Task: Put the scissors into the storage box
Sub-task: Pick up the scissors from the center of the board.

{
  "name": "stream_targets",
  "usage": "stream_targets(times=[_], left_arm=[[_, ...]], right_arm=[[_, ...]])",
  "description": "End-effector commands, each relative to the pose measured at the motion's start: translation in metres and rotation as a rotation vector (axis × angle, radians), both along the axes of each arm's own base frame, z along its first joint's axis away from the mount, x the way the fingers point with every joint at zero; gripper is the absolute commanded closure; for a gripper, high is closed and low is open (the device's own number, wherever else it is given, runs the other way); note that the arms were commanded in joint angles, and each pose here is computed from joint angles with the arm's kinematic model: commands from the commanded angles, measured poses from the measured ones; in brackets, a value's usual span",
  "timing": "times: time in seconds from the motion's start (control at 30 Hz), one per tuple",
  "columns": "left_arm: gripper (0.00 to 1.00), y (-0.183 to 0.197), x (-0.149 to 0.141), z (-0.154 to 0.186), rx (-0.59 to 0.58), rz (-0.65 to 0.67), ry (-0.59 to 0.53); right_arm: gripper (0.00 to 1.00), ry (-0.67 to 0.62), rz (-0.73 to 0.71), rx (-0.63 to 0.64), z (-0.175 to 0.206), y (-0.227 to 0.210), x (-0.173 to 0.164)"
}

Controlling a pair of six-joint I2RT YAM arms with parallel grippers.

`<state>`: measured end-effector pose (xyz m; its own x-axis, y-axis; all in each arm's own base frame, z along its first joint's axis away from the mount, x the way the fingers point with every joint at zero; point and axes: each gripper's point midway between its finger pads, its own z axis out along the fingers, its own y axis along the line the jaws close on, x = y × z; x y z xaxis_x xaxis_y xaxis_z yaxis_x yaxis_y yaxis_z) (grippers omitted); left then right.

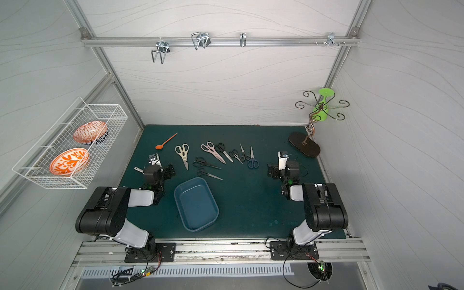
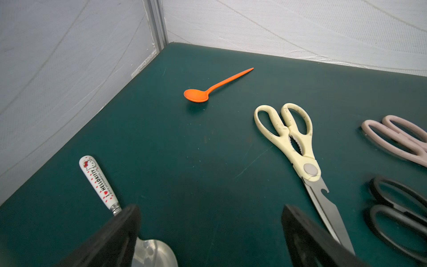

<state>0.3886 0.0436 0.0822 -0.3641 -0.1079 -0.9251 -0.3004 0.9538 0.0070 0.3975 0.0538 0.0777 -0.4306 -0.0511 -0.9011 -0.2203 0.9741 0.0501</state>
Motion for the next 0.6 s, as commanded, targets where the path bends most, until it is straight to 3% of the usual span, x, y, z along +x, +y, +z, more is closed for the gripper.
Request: stream_targets(times=[0.0,0.13,0.27,0.43,0.57], left_arm=[[0.00,0.003,0.005,0.012,0.003,0.004,-0.040],[0.01,0.004,0.008,0.022,0.007,0.014,0.010],[0.01,0.018,0.009,0.043,0.000,0.125,0.123],[0.00,0.005,0.005,0.072,-0.183,0.154,0.221],[0.01,-0.021,-0.002,0.072,-0.369,0.112,0.347]], right_arm=[[0.01,-0.013,0.008,0.014,0.004,0.001,0.002],[0.05,0.010,-0.126,-0.003,0.023,-0.019,0.009],[0.10,0.150,-0.224,0.029,0.049,-0.028,0.016],[0.23,0.387,-0.203,0.028,0.057,0.000,0.018],[0.27,0.551,-0.197,0.006,0.056,0.022,0.017]])
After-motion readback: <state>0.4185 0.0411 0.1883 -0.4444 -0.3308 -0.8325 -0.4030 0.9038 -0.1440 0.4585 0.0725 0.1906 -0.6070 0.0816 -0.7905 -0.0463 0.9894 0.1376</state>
